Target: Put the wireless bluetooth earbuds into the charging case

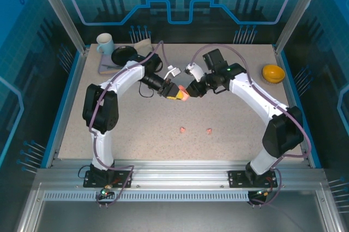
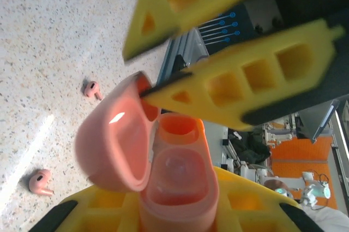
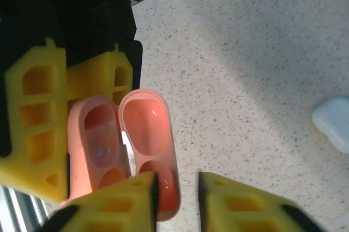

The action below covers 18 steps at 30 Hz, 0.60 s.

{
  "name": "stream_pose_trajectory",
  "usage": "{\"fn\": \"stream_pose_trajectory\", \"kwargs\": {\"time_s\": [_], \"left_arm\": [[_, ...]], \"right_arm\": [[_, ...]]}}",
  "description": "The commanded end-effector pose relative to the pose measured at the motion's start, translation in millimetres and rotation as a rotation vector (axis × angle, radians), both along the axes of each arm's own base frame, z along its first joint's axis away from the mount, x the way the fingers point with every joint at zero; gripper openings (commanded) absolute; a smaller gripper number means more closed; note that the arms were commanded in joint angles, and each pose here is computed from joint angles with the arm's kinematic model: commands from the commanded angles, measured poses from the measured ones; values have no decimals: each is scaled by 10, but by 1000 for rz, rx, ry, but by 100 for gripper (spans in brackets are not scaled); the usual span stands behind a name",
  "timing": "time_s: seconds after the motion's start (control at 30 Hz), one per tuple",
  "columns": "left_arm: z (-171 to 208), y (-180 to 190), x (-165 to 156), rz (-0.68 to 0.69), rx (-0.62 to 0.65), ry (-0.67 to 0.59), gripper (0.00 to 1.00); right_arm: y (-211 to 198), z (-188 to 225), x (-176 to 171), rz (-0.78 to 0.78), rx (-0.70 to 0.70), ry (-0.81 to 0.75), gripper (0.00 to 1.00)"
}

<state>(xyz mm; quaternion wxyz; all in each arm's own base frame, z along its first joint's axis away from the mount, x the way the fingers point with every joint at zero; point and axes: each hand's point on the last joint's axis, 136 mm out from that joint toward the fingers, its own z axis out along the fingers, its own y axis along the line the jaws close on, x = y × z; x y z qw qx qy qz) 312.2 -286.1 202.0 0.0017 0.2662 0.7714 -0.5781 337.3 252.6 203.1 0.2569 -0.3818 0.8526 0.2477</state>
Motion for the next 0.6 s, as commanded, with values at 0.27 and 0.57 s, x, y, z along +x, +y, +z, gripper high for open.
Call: {"fn": "stream_pose_trajectory", "kwargs": {"time_s": [0.27, 0.57], "left_arm": [[296, 97, 242, 222, 38, -406, 0], [563, 340, 451, 578, 8, -842, 0]], "right_arm": [[-682, 752, 124, -358, 121, -23, 60], [-799, 446, -63, -710, 240, 177, 60]]}}
